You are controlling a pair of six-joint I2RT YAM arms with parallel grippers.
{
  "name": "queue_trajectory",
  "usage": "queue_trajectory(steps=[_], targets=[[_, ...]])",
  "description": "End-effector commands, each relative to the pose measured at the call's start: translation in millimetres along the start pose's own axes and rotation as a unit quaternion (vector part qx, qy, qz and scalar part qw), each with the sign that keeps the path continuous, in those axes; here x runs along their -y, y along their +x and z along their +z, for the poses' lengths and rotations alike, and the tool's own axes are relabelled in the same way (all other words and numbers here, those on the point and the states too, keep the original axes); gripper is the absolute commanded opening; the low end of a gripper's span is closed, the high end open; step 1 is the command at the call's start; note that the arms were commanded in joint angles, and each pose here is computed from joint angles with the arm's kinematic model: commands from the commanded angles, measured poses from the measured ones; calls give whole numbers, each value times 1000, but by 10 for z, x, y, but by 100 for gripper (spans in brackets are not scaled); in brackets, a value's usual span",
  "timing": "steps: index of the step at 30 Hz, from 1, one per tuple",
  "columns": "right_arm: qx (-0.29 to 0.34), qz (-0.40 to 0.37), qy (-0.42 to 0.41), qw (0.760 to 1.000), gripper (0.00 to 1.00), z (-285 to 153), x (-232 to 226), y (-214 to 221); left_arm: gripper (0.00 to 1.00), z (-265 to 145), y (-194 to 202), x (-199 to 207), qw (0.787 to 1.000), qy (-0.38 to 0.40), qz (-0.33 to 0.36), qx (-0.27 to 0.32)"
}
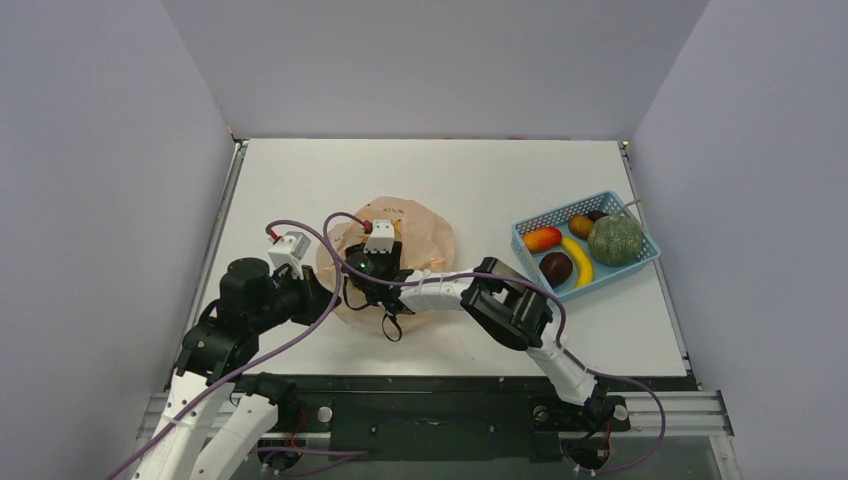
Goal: Take the fake fruits out of the plastic bag
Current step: Take out the fake fruit from the plastic bag.
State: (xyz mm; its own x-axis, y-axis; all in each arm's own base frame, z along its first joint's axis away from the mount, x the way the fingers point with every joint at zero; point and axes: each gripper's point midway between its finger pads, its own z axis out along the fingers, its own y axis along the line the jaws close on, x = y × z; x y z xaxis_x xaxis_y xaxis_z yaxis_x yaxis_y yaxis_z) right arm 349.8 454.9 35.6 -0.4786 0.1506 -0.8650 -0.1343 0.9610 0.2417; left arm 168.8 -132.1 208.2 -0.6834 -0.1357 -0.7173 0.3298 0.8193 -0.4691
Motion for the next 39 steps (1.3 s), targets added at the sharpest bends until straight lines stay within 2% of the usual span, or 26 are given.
queue_trajectory(steps=[1,6,8,9,11,14,19,28,33,36,39], targets=[[-14,-29,41,999,69,229,154,8,0,-18,-132,113,999,27,23,25],[-24,-22,46,998,57,230,277,72,0,-57,-149,119,999,26,24,36],[-35,-22,44,998,47,224,360,64,0,-65,-154,115,999,25,23,39],[-37,-22,44,998,38,217,395,54,0,-65,-156,113,999,24,23,39],[-40,-16,48,998,27,170,523,-9,0,-61,-155,108,999,23,22,39],[-24,-6,44,999,17,36,724,-213,0,-56,-151,95,999,19,20,37],[8,-20,6,1000,0,-268,773,-692,0,-50,-151,77,999,14,18,37],[8,-10,-105,994,0,-731,648,-903,0,-47,-155,57,999,8,15,38],[-9,-8,-203,979,0,-949,420,-819,0,-37,-150,51,999,7,14,35],[-12,-5,-233,972,0,-1071,408,-697,0,-47,-159,44,999,4,14,38],[12,-2,-264,965,0,-1239,344,-812,0,-66,-168,38,999,1,13,45]])
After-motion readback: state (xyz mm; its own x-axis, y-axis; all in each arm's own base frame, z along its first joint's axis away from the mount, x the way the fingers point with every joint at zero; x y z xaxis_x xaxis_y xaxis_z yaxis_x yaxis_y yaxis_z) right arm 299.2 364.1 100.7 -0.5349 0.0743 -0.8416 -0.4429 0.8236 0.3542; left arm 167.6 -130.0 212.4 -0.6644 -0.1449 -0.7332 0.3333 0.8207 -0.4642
